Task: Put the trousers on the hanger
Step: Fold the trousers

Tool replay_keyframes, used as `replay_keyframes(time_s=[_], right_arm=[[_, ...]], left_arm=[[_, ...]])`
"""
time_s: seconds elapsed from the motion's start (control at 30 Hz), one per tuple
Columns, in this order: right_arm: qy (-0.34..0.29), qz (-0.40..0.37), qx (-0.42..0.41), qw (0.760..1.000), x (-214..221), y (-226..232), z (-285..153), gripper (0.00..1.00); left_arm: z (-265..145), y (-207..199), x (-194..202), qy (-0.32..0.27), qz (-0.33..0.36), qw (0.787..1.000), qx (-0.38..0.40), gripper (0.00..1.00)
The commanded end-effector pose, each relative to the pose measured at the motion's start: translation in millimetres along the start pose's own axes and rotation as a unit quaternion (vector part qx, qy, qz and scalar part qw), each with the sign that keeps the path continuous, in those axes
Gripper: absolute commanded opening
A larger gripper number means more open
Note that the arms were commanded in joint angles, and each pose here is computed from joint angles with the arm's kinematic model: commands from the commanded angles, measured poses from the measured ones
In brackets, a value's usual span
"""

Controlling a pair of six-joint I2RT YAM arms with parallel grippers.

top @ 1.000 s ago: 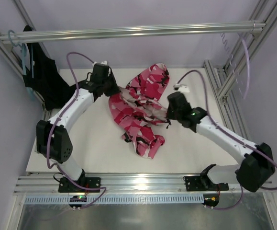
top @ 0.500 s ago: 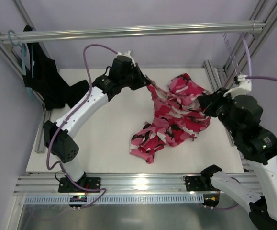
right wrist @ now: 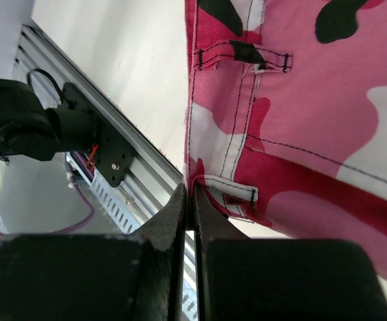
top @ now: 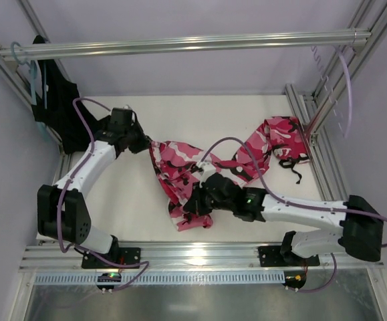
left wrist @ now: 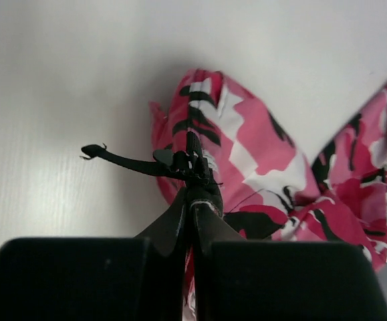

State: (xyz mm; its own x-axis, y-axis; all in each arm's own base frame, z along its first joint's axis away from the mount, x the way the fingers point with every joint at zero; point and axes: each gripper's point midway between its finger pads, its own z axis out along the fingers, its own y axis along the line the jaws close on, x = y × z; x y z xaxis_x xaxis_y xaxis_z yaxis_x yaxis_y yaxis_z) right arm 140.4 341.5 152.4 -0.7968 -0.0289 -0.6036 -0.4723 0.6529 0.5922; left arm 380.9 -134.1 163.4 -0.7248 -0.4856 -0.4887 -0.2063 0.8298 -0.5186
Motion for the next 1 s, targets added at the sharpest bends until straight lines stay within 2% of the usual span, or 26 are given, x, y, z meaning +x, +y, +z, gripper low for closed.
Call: replay_keyframes(time_s=[0.0,0.03,0.07,0.1,0.2,0.23,0.27,0.33,0.37,0.4,0.43,0.53,0.57,0.63,0.7,0.83,0.9,0.97], right_arm=[[-0.062,0.023,-0.064,0.996,-25.8,52.8,24.2,0.04],[-0.059,0.024,-0.058,0.996,-21.4,54.2,29.8,0.04],[-0.06,0.025,-0.049,0.997,-20.1,56.2,35.0,0.04],[-0.064,0.029,-0.021,0.997,-9.9,50.7,46.1,0.04],[-0.065,0.038,-0.008,0.997,12.0,49.4,60.1,0.04],[-0.07,0.043,-0.008,0.997,13.8,50.6,63.1,0.04],[-0.07,0.046,-0.008,0.996,16.0,51.9,64.9,0.04],[-0.056,0.041,-0.016,0.997,22.8,57.1,68.0,0.08],[-0.055,0.04,-0.017,0.998,19.0,62.5,67.3,0.17],[-0.052,0.038,-0.008,0.998,17.4,62.2,65.3,0.33],[-0.047,0.031,0.024,0.998,17.0,51.7,59.2,0.37],[-0.07,0.025,0.05,0.996,-7.4,52.2,36.9,0.49],[-0.08,0.025,0.092,0.992,-20.9,35.3,29.2,0.5],[-0.087,0.038,0.133,0.987,-39.7,14.4,15.0,0.51],[-0.113,0.068,0.207,0.97,-84.2,-45.4,3.5,0.51],[-0.161,0.084,0.308,0.934,-142.2,-110.8,-24.8,0.54],[-0.176,0.147,0.403,0.886,-152.2,-164.4,-52.9,0.57],[-0.191,0.191,0.437,0.858,-168.8,-187.2,-65.5,0.59]], left_arm=[[-4.5,26.5,-5.1,-0.022,0.02,0.998,-0.06,0.0],[-7.5,46.5,1.1,-0.013,0.018,0.994,-0.107,0.0],[-10.8,58.5,-3.3,-0.027,0.011,0.99,-0.139,0.0],[-12.5,67.7,-2.0,-0.026,0.004,0.988,-0.154,0.0],[-18.4,70.7,-1.1,-0.026,-0.002,0.988,-0.151,0.0],[-20.4,73.3,3.3,-0.018,-0.003,0.988,-0.156,0.04],[-21.8,74.9,5.6,-0.013,-0.003,0.987,-0.159,0.1],[-24.8,85.7,11.7,-0.008,-0.005,0.983,-0.183,0.3],[-29.0,88.9,12.9,-0.009,-0.005,0.982,-0.191,0.48],[-31.8,93.1,13.6,-0.012,-0.004,0.98,-0.2,0.58],[-35.7,100.2,13.0,-0.022,-0.002,0.976,-0.215,0.73],[-49.2,99.0,11.2,-0.039,0.002,0.977,-0.209,0.84],[-50.5,97.0,15.1,-0.039,0.001,0.98,-0.195,0.89],[-42.7,83.6,20.3,-0.03,-0.008,0.988,-0.152,0.9],[-28.5,88.7,33.9,-0.009,-0.02,0.988,-0.15,0.9],[-12.3,113.7,45.1,0.007,-0.037,0.979,-0.2,0.93],[-2.9,125.1,51.3,0.019,-0.058,0.974,-0.218,0.96],[3.7,129.5,51.6,0.016,-0.076,0.971,-0.225,0.96]])
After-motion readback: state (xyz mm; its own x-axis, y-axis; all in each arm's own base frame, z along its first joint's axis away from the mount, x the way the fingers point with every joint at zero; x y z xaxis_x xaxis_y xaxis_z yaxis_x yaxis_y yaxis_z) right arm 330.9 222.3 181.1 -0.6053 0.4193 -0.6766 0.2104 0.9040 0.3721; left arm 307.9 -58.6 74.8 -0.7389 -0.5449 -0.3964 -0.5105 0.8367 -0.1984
